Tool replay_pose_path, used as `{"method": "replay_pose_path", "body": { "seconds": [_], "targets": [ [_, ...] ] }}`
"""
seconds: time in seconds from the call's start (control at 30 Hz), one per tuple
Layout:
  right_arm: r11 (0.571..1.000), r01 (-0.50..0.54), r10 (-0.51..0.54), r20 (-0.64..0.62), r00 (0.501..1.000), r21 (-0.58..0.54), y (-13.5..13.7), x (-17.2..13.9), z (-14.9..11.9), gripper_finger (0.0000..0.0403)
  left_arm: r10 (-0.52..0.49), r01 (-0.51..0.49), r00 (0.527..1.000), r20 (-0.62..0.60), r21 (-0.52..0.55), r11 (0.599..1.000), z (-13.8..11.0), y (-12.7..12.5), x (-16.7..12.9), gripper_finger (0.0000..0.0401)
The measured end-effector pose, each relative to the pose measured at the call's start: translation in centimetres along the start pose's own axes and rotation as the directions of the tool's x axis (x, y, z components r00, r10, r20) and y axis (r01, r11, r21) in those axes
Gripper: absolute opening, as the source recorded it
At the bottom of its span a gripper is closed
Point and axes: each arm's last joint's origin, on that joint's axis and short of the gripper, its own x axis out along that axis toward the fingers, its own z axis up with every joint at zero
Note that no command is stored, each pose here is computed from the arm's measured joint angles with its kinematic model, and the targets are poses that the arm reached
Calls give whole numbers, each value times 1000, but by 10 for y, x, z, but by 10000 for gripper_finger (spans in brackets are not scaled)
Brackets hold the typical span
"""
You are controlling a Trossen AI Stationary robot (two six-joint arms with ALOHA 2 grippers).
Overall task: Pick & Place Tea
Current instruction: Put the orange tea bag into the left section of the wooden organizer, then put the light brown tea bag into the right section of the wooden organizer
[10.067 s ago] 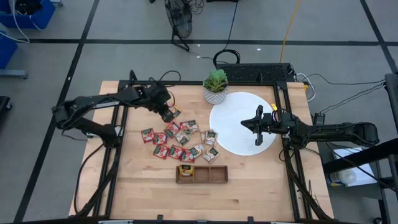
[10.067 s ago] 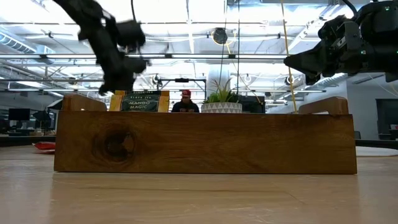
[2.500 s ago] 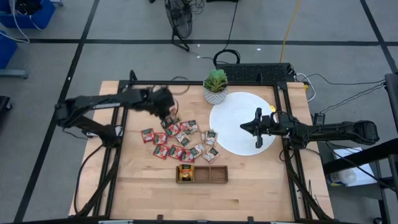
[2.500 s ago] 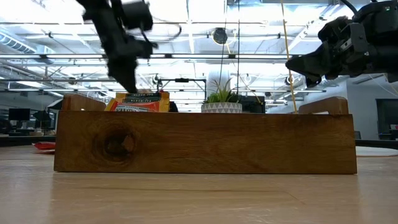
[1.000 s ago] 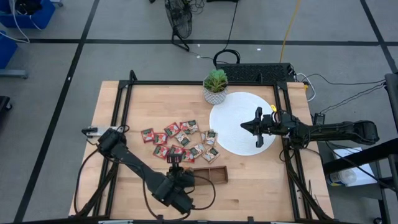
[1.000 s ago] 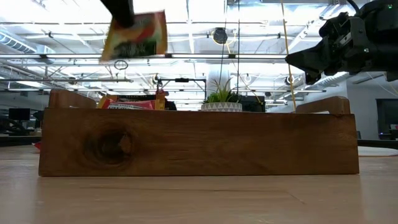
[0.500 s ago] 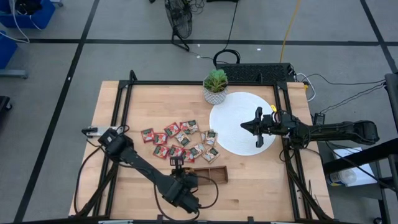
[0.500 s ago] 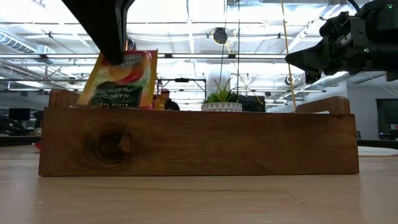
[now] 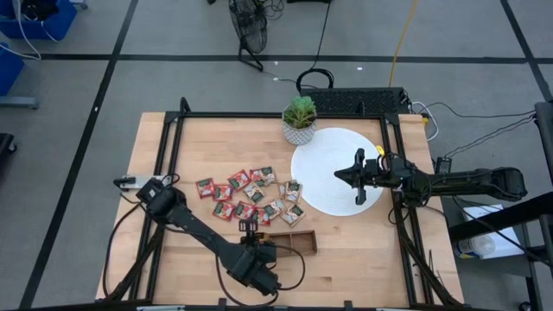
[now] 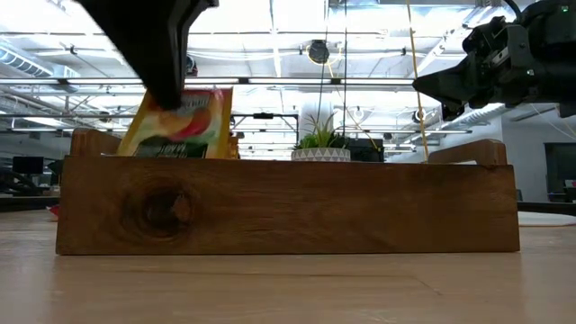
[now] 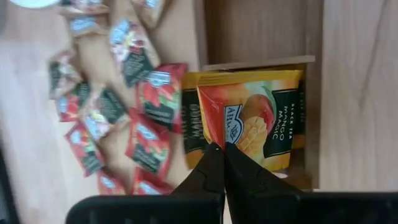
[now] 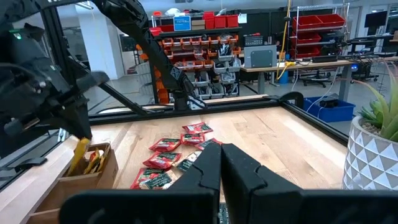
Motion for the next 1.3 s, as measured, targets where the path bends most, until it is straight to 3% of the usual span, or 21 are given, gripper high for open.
{"method": "replay_pose_path", "body": {
  "seconds": [0.33,0.73,0.97,1.13,1.3],
  "targets": [
    [1000,0,0,0,1000,0,0,0,0,0,-15,15,997,-75,-1,1000,-1,4,21,7],
    [1000,-1,1,0,1000,4,0,0,0,0,-7,5,998,-68,-36,999,0,4,22,82],
    [1000,-1,1,-1,1000,7,0,0,0,0,-14,13,998,-59,-25,1000,2,9,15,147],
    [1000,-1,1,-1,1000,7,0,0,0,0,-7,8,999,39,-34,999,10,12,-5,194],
    [1000,-1,1,-1,1000,8,0,0,0,0,43,-53,983,179,47,998,6,9,-33,226]
  ]
}}
